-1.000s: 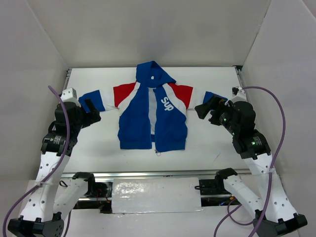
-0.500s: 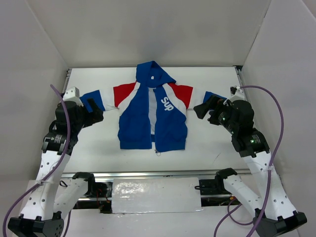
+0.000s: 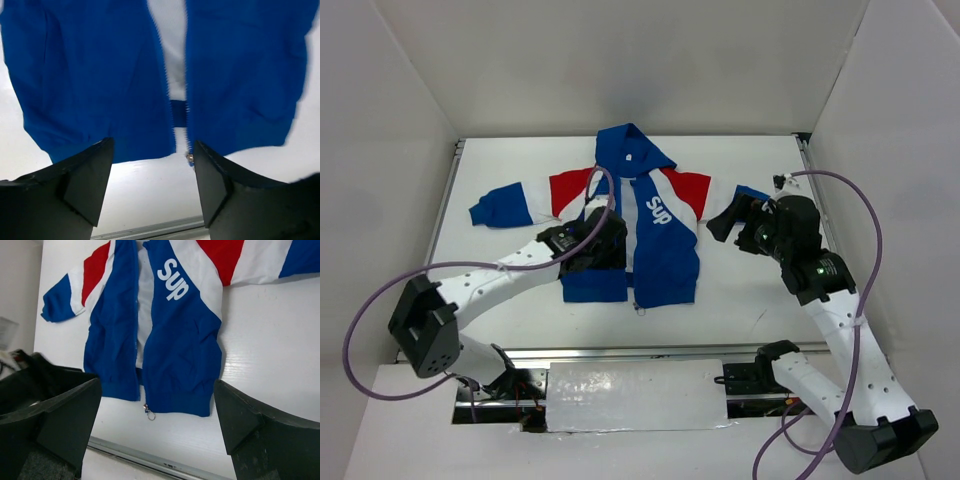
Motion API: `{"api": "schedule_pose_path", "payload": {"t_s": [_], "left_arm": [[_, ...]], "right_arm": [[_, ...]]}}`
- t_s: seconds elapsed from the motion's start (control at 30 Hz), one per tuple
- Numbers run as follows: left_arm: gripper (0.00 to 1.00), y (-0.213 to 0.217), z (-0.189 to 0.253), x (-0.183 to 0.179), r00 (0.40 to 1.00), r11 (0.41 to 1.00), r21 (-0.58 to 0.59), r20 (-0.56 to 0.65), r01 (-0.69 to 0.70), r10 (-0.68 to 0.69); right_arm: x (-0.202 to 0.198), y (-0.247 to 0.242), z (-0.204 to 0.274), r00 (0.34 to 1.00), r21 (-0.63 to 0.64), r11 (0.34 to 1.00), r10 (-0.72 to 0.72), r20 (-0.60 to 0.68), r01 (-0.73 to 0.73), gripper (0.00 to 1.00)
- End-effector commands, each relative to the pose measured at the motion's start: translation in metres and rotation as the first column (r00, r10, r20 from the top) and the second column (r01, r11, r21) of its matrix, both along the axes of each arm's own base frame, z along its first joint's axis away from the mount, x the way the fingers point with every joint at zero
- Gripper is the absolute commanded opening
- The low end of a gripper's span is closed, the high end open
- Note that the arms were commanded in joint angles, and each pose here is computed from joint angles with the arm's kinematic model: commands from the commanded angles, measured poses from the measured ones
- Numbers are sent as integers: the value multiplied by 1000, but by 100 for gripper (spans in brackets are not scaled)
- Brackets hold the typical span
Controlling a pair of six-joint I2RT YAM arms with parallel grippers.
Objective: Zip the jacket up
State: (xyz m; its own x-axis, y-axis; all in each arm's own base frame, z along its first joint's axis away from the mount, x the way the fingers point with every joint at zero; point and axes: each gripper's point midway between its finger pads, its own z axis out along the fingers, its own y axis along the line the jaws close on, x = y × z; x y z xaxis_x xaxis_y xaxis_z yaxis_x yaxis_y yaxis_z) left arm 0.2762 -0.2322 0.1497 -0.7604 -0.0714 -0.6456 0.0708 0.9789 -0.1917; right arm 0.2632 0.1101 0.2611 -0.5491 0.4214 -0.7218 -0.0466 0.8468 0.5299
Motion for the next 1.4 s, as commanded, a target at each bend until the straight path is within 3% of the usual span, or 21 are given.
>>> {"api": "schedule_pose_path", "payload": {"t_s": [0.0,0.47,0.57,1.37], "left_arm": [[75,-12,-26,1,997,998,-25,-41,-64,63],[73,-16,-108,-30,969,985,85,-186,-147,161],[66,-17,-117,-29,965,979,127,-188,-162,184],[66,-19,-134,-44,957,973,163,-209,-166,199]], "right_arm": [[-8,-6,17,998,-23,1000,-11,62,12,100],[-6,10,4,996,4,998,68,50,-68,100],[-6,11,3,996,2,997,74,46,-74,100],[-9,16,-6,994,8,994,107,33,-107,100]]}}
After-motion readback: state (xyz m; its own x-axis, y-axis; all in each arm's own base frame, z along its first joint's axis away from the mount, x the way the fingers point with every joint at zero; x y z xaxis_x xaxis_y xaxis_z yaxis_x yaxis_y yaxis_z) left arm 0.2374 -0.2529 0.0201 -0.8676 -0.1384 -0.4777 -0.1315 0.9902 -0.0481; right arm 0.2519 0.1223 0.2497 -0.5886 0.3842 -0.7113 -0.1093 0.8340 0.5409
